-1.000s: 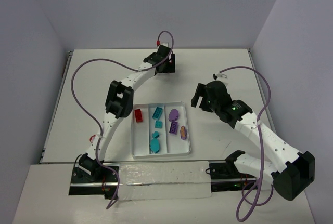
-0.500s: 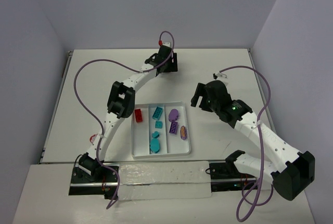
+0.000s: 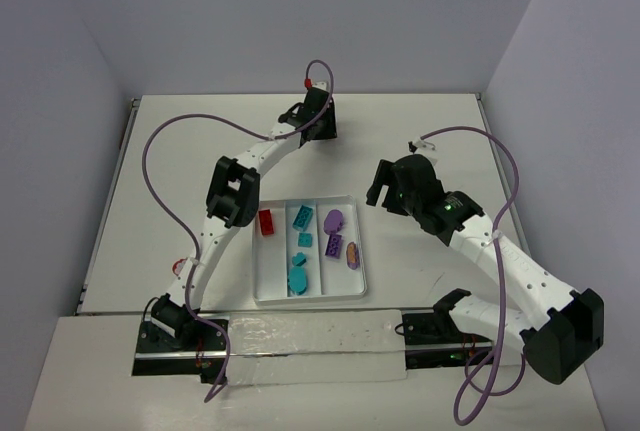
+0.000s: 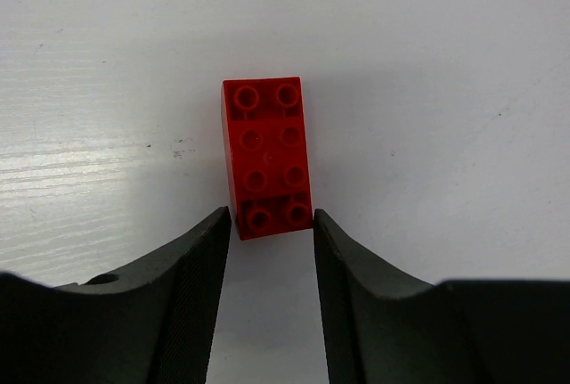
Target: Sort the legos into containers by color
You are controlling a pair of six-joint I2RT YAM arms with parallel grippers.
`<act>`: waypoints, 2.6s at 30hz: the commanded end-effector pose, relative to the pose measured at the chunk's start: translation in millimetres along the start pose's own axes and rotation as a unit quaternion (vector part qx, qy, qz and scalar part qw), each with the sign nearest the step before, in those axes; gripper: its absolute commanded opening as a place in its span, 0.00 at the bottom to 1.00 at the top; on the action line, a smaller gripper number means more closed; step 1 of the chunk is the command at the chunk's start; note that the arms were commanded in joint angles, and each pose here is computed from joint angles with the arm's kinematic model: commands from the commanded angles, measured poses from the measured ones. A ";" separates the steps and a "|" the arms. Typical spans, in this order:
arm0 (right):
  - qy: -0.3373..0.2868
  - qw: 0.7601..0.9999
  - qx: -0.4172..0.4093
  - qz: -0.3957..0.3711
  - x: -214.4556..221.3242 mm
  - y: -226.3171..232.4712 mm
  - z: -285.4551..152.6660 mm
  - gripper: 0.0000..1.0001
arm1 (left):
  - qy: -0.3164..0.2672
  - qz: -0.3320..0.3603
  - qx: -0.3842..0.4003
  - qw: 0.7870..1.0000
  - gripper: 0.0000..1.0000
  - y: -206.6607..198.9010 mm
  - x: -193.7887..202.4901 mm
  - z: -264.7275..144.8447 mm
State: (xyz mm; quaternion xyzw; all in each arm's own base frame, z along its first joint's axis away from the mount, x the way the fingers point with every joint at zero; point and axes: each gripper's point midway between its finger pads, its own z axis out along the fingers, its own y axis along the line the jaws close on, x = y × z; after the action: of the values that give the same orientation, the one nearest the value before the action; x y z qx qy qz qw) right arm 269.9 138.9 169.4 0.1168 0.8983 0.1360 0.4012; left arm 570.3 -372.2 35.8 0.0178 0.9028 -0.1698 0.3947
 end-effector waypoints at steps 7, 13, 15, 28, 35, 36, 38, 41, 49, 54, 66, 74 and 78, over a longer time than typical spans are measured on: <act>-0.027 0.999 -0.019 0.007 -18.8 14.5 -6.0 0.89 | -0.023 -0.001 -0.005 1.000 0.19 -3.5 -17.0 -13.0; -0.026 0.999 -0.022 0.008 -18.3 14.7 -7.4 0.89 | -0.019 0.008 -0.026 0.999 0.00 5.6 -13.2 -37.1; -0.027 0.999 -0.024 0.009 -18.3 15.4 -8.7 0.89 | -0.017 0.008 -0.029 0.999 0.00 4.8 -12.9 -49.1; -0.029 0.999 -0.032 0.010 -16.4 16.7 -14.1 0.89 | 0.012 0.018 -0.069 0.997 0.00 19.8 13.8 -124.6; -0.027 0.999 -0.037 0.009 -12.7 19.5 -15.0 0.89 | 0.054 0.029 -0.093 0.994 0.00 42.3 47.0 -150.9; -0.027 0.999 -0.038 0.008 -12.0 20.2 -15.7 0.89 | 0.058 0.030 -0.101 0.993 0.00 46.3 51.0 -152.0; -0.027 0.999 -0.037 0.009 -11.2 19.4 -16.4 0.89 | 0.060 0.028 -0.116 0.991 0.00 55.2 57.9 -156.7; -0.029 0.999 -0.037 0.010 -10.3 18.4 -18.0 0.89 | 0.043 0.020 -0.117 0.992 0.00 60.3 54.0 -178.3; -0.024 0.999 -0.047 0.009 -4.3 23.9 -14.2 0.89 | 0.016 -0.006 -0.092 0.996 0.00 62.3 52.7 -248.3; -0.020 0.998 -0.055 0.007 -1.2 29.5 -13.2 0.89 | 0.014 -0.022 -0.087 0.996 0.00 71.1 69.0 -289.1; -0.041 0.997 -0.060 0.011 -9.8 28.9 -23.6 0.89 | 0.067 -0.058 -0.092 0.992 0.00 81.4 153.4 -341.8; -0.045 0.997 -0.067 0.014 -9.6 28.4 -27.5 0.89 | 0.080 -0.050 -0.111 0.989 0.41 83.6 170.7 -343.5; -0.046 0.997 -0.067 0.016 -8.9 27.2 -28.7 0.89 | 0.081 -0.045 -0.118 0.989 0.69 82.5 169.4 -345.2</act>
State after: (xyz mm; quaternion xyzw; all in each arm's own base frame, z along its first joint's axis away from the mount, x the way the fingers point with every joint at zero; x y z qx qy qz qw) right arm 255.9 157.3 194.2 0.1023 0.8778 0.1865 0.4293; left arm 218.7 -199.5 95.3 -0.0441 0.9505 -0.0818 0.2965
